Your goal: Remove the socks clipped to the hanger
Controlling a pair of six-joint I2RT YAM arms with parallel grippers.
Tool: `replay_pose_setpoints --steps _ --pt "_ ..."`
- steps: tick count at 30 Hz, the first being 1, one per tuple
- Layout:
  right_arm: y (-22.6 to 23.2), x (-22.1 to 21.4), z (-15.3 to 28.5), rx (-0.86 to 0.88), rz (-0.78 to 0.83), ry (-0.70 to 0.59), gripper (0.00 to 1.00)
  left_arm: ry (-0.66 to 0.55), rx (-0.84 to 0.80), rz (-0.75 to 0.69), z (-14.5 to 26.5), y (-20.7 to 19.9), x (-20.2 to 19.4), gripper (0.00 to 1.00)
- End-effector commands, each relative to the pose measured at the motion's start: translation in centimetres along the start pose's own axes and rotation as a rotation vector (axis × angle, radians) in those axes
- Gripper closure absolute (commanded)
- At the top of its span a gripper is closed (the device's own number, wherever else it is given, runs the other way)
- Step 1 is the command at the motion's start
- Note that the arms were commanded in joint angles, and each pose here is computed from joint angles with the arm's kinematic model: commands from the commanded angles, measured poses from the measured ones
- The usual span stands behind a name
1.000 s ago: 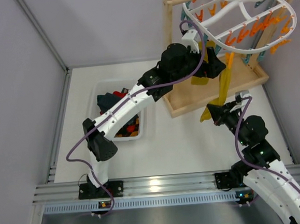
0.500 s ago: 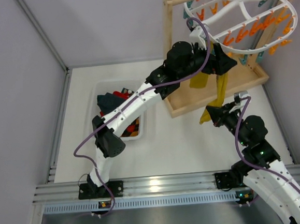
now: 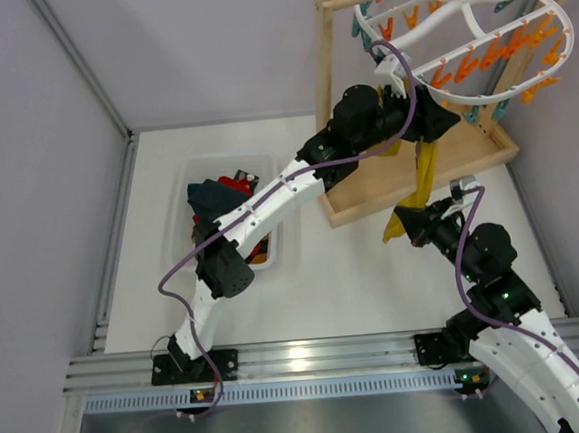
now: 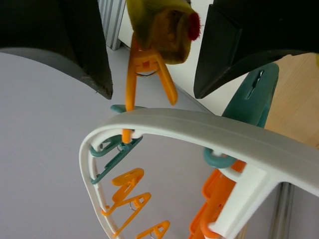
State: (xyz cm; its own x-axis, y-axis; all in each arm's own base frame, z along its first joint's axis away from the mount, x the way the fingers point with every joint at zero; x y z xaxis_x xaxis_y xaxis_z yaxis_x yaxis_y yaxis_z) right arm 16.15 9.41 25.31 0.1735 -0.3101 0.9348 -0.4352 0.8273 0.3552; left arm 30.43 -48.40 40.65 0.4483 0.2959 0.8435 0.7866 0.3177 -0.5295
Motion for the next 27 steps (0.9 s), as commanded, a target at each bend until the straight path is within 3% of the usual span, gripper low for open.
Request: replay_pose_setpoints --steps 1,10,13,18,21,22,25,27 --pt "0.4 0.6 0.3 0.036 -0.007 -0.015 1.0 -0.131 -0.103 -0.045 0.1 -1.2 3.6 0.32" --pt "0.2 -0.5 0.0 0.041 -0.014 0.018 1.0 -0.156 -0.153 -0.07 -0.2 -1.1 3.8 0.44" --pt "0.0 -1.0 -0.1 0.038 -0.023 0.025 1.0 -0.16 -0.148 -0.073 -0.3 -0.8 3.9 0.55" --pt "0.3 -1.3 -0.3 0.067 -0.043 0.043 1.0 -0.161 -0.133 -0.051 -0.8 0.1 3.4 0.82" --pt "0.4 -1.3 -0.1 0.073 -0.047 0.046 1.0 -0.156 -0.138 -0.043 -0.8 0.2 3.3 0.84" --pt "0.4 -1.4 0.1 0.072 -0.048 0.046 1.0 -0.151 -0.144 -0.045 -0.8 0.1 3.2 0.83" --pt "0.5 -1.0 0.7 0.067 -0.041 0.032 1.0 -0.124 -0.162 -0.05 -0.5 0.0 2.9 0.54" --pt "0.4 -0.5 1.3 0.041 -0.019 0.036 1.0 -0.09 -0.157 -0.05 -0.2 0.3 2.1 0.46"
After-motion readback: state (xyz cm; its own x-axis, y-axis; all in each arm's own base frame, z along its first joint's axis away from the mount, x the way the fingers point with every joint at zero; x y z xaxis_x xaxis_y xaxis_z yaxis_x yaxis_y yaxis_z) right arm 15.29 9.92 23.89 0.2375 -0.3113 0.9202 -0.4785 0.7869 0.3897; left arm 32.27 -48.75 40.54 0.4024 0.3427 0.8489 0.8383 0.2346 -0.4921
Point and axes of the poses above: each gripper's point midway between its finger pads, its own z axis back along the fingers, its own y axis along the line the jaws close on, x = y × z, the point moved 8 cm from there along z, back along the fingers, and after that the axes turned 1 degree about -z, right-handed, at the moved point
